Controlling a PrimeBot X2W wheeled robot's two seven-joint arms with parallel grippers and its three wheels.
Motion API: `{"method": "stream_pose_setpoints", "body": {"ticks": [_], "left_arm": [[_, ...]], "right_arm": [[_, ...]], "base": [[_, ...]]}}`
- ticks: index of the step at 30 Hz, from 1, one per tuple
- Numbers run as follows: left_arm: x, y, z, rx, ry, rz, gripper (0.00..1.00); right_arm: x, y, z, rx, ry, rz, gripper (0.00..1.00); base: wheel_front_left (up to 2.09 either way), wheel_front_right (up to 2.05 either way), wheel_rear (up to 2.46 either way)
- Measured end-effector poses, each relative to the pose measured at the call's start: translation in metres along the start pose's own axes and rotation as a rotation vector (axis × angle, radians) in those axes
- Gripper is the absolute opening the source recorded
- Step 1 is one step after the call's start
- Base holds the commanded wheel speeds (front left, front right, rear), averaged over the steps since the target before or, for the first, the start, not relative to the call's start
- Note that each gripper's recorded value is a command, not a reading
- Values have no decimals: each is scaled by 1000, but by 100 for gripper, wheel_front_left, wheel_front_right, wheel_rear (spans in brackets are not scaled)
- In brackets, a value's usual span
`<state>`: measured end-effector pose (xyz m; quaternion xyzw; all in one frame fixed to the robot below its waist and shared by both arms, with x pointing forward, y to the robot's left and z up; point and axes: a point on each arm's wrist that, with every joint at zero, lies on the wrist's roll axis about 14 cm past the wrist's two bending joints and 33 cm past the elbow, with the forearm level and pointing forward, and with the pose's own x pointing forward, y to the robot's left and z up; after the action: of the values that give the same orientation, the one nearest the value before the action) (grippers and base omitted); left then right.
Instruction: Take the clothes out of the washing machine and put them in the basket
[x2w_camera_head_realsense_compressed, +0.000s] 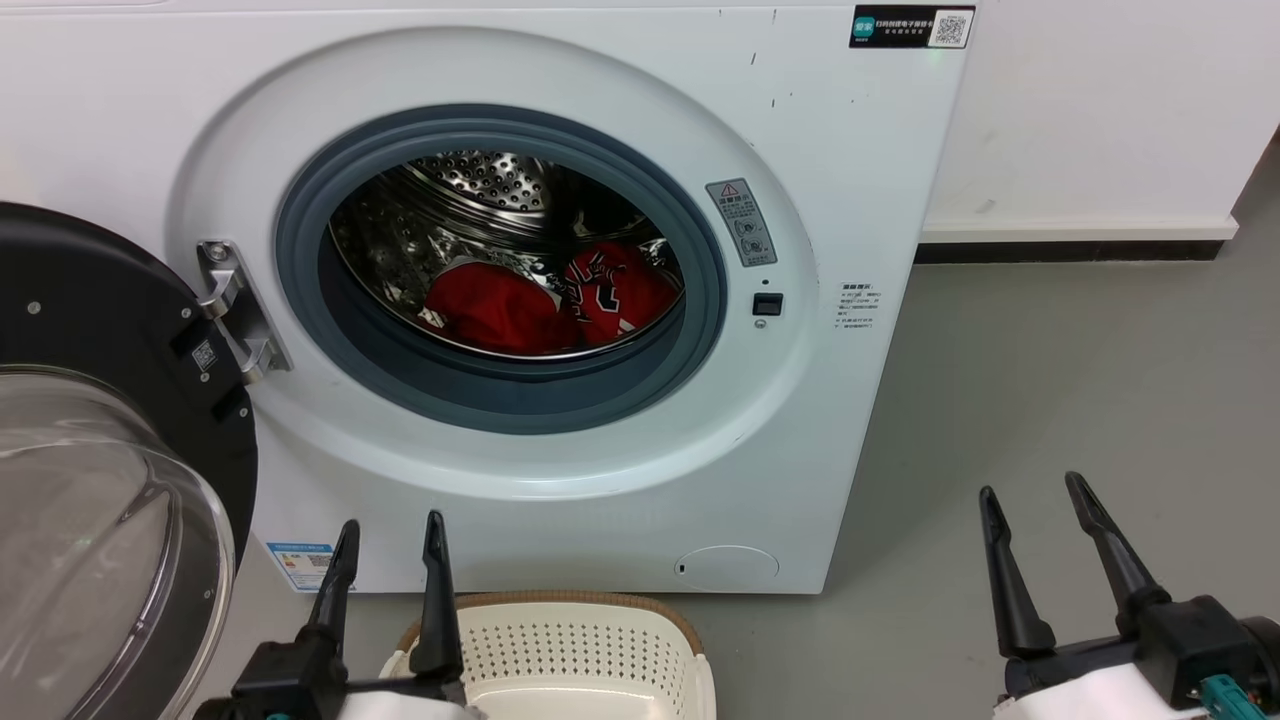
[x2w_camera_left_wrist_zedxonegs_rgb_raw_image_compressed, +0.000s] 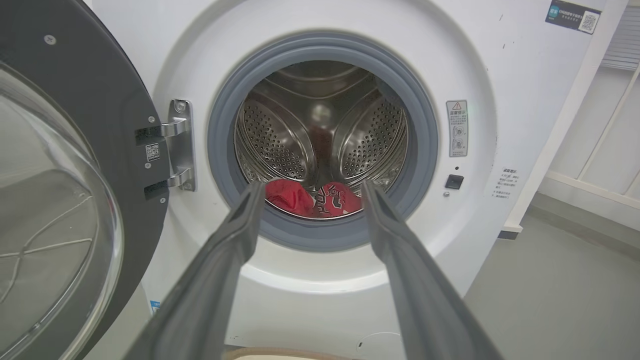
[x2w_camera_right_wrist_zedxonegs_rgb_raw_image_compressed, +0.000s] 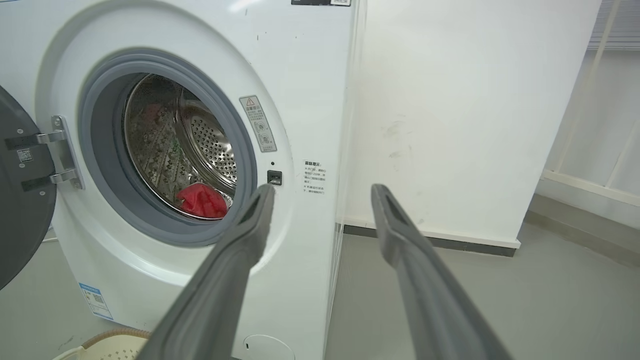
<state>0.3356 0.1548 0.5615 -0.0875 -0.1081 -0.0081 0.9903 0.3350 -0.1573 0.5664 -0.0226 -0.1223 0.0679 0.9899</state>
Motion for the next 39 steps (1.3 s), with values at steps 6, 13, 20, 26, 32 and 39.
{"method": "stream_pose_setpoints", "body": {"ticks": [6, 13, 20, 26, 32, 39], "left_arm": [[-6, 5, -10, 47, 22, 8, 100], [-11, 1, -14, 110, 25, -13, 100], [-14, -2, -16, 165, 21, -30, 100], [-15, -4, -12, 202, 2, -42, 100], [-15, -4, -12, 211, -1, -41, 100], [-13, -4, -16, 208, 12, -45, 100]], "right_arm": [[-9, -10, -18, 41, 48, -37, 100], [-16, -14, -31, 52, 83, -55, 100], [-17, -11, -29, 10, 78, -39, 100], [-17, -9, -25, -35, 61, -26, 100], [-17, -10, -24, -34, 57, -28, 100], [-19, -12, -26, -28, 65, -39, 100]], "base": [[0, 0, 0], [0, 0, 0], [0, 0, 0], [0, 0, 0], [0, 0, 0], [0, 0, 0]]}}
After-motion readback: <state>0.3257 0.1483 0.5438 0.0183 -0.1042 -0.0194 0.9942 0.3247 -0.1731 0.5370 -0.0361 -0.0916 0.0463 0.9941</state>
